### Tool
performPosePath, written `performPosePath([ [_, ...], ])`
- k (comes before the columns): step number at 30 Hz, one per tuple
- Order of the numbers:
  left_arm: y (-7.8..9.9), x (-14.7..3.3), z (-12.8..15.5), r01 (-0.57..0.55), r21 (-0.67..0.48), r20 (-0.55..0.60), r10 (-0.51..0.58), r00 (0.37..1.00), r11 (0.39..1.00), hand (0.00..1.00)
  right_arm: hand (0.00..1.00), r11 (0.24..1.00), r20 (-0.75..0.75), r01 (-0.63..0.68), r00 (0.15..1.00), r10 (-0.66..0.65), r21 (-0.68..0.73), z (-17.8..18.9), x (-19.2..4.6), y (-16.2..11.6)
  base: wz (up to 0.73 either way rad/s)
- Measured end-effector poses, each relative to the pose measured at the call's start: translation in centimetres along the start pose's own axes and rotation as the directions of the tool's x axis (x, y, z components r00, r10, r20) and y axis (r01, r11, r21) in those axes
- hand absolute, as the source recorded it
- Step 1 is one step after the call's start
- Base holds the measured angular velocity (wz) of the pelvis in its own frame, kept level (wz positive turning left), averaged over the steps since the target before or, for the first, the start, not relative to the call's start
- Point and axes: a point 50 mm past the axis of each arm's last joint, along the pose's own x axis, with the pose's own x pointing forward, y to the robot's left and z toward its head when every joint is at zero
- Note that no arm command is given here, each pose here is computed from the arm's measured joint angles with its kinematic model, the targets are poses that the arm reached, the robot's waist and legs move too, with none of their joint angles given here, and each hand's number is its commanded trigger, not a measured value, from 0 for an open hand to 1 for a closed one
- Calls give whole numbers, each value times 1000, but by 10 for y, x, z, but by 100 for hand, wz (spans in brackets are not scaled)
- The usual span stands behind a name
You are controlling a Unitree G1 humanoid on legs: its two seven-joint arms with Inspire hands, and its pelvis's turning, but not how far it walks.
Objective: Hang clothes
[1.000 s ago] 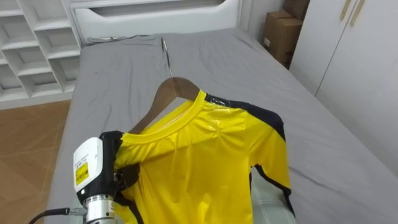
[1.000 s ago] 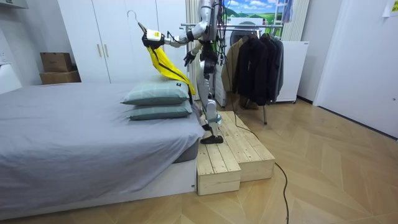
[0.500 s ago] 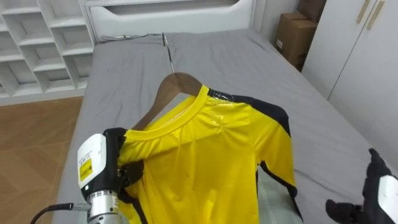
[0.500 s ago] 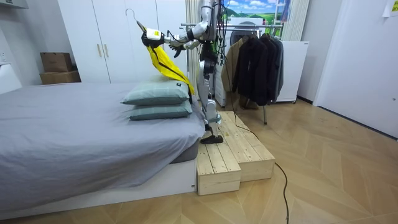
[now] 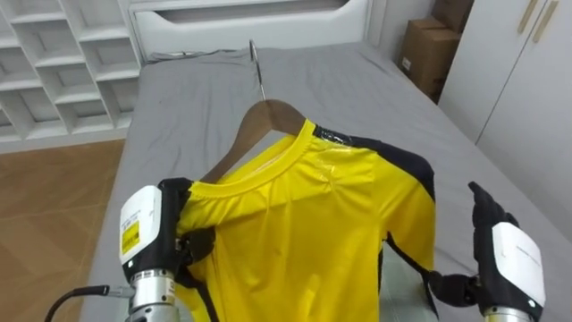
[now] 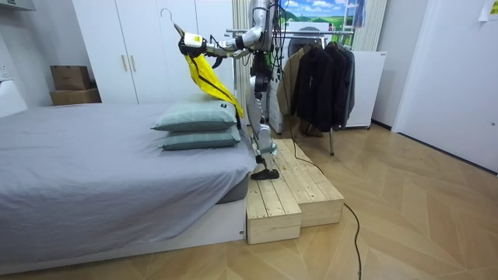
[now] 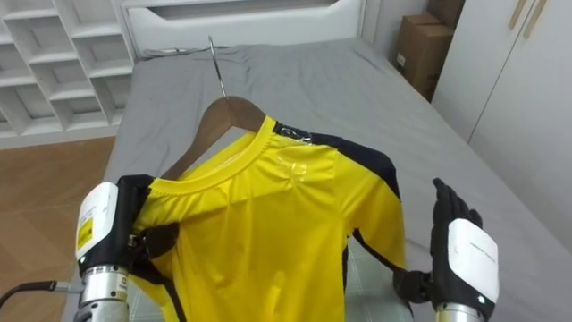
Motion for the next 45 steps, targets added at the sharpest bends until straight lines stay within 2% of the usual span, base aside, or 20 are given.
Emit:
performPosePath([
  [8, -1, 0, 1, 14, 37, 23, -15, 1000, 999, 100, 0, 999, 16, -45, 999, 45, 5, 2, 1, 1, 0],
  [21, -4, -1, 9, 19, 139, 105, -34, 994, 990, 100, 0, 998, 149, -35, 988, 41, -44, 24, 9, -15, 0],
  [35, -8, -4, 18, 32, 139, 150, -52, 987, 990, 100, 0, 996, 169, -35, 985, 48, -78, 26, 9, -15, 0],
  [45, -4, -2, 24, 13, 143, 182, -39, 983, 990, 100, 0, 994, 235, 18, 972, 7, -104, 37, 20, -30, 0],
])
